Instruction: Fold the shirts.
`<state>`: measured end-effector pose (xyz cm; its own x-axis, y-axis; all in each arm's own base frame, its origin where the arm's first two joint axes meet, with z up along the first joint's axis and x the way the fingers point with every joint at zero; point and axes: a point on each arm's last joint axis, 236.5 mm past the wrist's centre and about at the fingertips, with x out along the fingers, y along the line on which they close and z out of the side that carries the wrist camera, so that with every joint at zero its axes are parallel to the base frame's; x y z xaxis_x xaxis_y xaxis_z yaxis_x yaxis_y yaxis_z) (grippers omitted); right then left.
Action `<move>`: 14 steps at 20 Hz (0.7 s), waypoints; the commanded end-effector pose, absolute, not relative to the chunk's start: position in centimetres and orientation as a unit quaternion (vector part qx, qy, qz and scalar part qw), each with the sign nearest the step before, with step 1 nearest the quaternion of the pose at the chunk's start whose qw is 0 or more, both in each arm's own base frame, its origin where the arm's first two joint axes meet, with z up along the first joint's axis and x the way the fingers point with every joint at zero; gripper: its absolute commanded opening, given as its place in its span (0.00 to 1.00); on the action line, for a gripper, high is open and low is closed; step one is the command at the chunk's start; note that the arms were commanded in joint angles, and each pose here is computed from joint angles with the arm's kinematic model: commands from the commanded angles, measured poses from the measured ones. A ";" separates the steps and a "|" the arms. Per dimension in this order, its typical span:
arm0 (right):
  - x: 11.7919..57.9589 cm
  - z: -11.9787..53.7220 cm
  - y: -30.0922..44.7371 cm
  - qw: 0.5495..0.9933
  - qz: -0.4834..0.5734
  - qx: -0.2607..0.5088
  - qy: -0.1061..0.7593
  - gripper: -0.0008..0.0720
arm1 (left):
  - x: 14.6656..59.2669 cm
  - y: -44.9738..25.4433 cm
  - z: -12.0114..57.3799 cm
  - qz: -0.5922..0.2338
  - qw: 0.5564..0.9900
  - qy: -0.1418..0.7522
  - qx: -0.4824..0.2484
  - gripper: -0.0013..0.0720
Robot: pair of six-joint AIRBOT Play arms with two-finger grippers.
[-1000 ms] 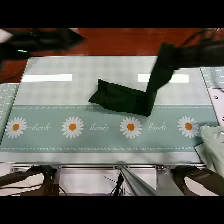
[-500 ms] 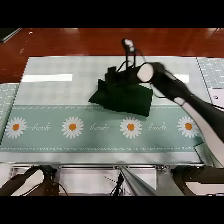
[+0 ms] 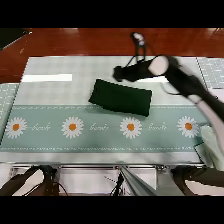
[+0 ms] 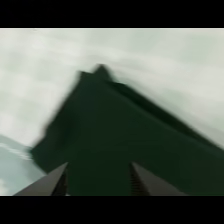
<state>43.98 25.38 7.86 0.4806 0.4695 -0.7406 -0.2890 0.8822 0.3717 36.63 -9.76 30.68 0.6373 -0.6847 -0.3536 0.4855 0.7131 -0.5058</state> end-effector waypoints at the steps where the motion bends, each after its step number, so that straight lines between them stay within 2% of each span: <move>1: 41.0 8.2 8.3 0.839 0.050 -0.088 0.535 0.67 | 36.7 -9.1 29.8 -0.316 0.890 0.280 -0.171 0.05; 2: 39.6 8.1 2.8 0.814 -0.011 -0.126 0.568 0.67 | 36.8 -9.0 29.7 -0.313 0.891 0.282 -0.169 0.05; 3: 38.3 7.3 -0.6 0.790 -0.041 -0.124 0.599 0.67 | 36.8 -8.8 29.4 -0.308 0.893 0.285 -0.164 0.05; 5: 35.4 3.5 -2.6 0.755 -0.036 -0.022 0.655 0.67 | 37.0 -8.1 28.6 -0.293 0.897 0.295 -0.152 0.05; 7: 33.7 -0.9 0.2 0.727 0.014 0.142 0.671 0.80 | 37.1 -7.5 28.0 -0.276 0.898 0.307 -0.152 0.05; 9: 33.8 -3.4 3.7 0.717 0.064 0.263 0.642 0.84 | 36.9 -7.4 27.5 -0.274 0.896 0.317 -0.147 0.05; 11: 34.6 -5.1 6.1 0.721 0.084 0.330 0.604 0.84 | 36.7 -7.5 26.8 -0.276 0.891 0.327 -0.150 0.05; 14: 35.4 -7.3 8.1 0.734 0.079 0.353 0.575 0.84 | 36.5 -7.6 25.7 -0.274 0.883 0.343 -0.165 0.05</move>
